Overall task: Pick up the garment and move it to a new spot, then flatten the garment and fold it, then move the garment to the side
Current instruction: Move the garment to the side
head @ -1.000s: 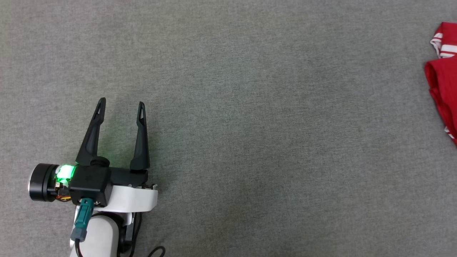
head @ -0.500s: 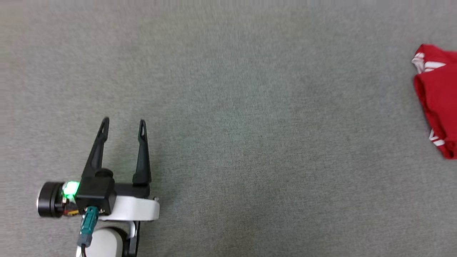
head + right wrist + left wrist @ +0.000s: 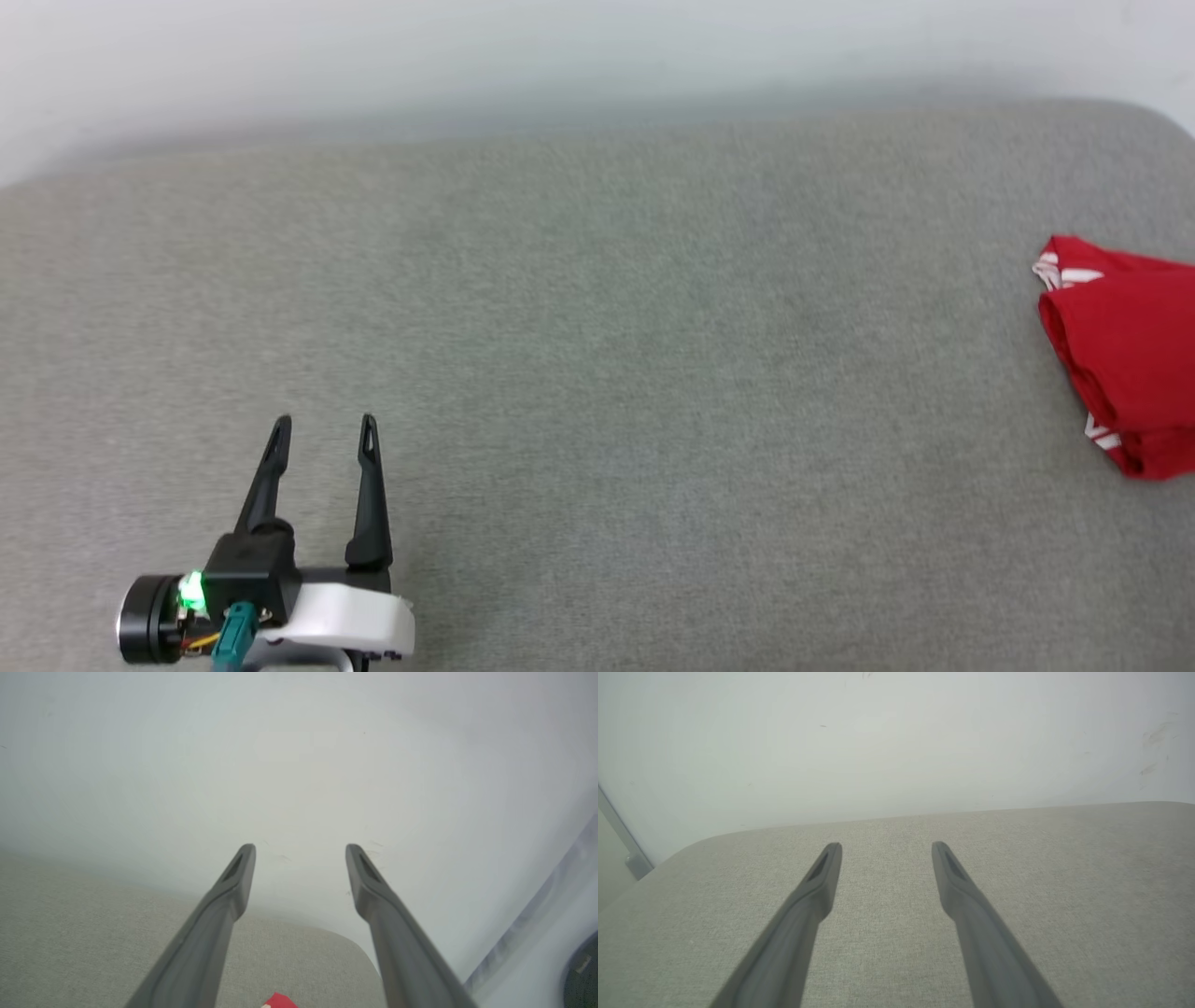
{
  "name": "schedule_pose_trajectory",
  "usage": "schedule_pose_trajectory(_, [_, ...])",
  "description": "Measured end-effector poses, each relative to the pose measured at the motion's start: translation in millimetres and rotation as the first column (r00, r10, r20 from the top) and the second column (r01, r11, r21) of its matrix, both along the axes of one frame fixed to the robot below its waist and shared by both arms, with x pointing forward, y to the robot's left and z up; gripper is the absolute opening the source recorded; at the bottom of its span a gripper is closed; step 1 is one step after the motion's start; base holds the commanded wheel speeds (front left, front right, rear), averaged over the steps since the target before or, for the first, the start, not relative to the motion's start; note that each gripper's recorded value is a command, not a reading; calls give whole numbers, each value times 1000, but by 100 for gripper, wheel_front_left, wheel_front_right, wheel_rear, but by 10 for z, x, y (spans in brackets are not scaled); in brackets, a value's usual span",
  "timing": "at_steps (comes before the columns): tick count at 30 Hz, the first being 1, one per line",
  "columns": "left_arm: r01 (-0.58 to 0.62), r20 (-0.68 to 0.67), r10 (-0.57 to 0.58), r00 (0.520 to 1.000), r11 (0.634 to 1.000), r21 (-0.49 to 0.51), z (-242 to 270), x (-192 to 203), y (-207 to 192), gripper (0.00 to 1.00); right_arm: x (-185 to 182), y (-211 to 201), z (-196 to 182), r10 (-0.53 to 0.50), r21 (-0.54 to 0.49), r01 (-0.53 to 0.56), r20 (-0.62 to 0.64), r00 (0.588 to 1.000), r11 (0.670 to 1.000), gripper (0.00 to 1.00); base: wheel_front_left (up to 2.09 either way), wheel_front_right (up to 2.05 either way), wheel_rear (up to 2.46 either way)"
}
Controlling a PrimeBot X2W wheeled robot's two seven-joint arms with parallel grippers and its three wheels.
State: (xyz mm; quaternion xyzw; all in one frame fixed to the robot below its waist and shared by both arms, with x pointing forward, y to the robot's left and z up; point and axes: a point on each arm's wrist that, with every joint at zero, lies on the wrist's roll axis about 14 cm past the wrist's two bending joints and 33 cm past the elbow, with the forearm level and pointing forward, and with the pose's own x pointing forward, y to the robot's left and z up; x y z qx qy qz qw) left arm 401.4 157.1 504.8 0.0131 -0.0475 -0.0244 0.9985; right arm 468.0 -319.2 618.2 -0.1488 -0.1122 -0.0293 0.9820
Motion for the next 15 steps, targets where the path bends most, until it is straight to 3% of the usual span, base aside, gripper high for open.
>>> schedule_pose_trajectory(4, [-36, 10, 36, 999, 999, -2, 60, -154, 115, 100, -159, 403, 132, 79, 51, -84, 101, 992, 995, 100, 0, 0, 0])
schedule_pose_trajectory(5, [-58, 17, 58, 998, 998, -9, 96, -246, 194, 100, -286, 695, 163, 126, 98, -142, 153, 980, 985, 100, 0, 0, 0])
schedule_pose_trajectory(15, [-100, 32, 101, 994, 995, -22, 159, -488, 326, 100, -689, 1316, -254, 216, 238, -235, 105, 971, 942, 100, 0, 0, 0])
